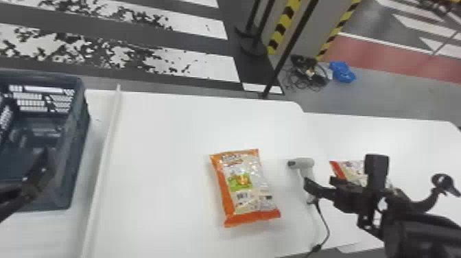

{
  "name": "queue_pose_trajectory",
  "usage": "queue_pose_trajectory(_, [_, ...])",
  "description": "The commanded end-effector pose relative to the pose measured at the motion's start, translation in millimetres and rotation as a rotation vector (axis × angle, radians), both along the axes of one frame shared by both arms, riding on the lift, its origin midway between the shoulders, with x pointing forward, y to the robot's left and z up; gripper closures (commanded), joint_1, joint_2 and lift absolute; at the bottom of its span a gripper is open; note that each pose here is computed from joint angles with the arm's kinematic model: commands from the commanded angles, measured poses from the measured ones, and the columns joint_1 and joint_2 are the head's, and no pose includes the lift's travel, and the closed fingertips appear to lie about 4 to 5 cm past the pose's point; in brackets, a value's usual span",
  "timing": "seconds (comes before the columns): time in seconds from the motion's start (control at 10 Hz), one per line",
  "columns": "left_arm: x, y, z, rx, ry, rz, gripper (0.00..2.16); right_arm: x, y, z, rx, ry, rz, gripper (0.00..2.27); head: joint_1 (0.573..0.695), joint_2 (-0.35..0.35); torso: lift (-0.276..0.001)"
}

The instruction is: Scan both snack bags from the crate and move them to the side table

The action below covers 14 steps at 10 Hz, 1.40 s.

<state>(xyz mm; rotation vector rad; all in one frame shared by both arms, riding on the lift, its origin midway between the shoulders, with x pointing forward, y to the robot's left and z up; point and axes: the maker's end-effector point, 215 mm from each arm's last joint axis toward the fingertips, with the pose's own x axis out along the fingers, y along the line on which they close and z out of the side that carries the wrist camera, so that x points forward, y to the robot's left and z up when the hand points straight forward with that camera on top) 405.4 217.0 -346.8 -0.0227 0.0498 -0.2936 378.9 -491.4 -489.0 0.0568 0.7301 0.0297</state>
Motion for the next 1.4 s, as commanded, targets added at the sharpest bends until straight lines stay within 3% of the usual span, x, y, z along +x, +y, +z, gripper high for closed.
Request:
queue_pose_trajectory(0.0, [-0.2, 0, -4, -0.001, 0.005, 0.000, 0.10, -1, -4, -10, 0.017, 0.024, 0.004, 0.10, 0.695, -0.350, -0.075])
queue_pose_trajectory(0.4, [-0.8, 1, -6, -0.001, 0.002, 0.000, 0.10, 19, -1, -29, 0.026, 0.091, 0.044, 0.11, 0.695, -0.350, -0.075])
queue_pose_trajectory(0.7, [-0.5, 2, -6, -0.003, 0.003, 0.001, 0.10, 27, -4, -46, 0.004, 0.160, 0.069, 0.44, 0.695, -0.350, -0.075])
queue_pose_trajectory(0.8, [-0.5, 2, -6, -0.002, 0.003, 0.000, 0.10, 29, -3, -49, -0.001, 0.169, 0.077, 0.79, 0.695, -0.350, -0.075])
queue_pose_trajectory(1.0, [-0.7, 2, -7, -0.003, 0.005, 0.001, 0.10, 25, -5, -59, -0.020, 0.208, 0.059, 2.16, 0.695, -0.350, -0.075])
queue_pose_trajectory(1.3, [-0.6, 2, -7, -0.005, 0.005, 0.004, 0.10, 27, -6, -49, -0.030, 0.187, 0.057, 2.26, 0.695, -0.350, -0.075])
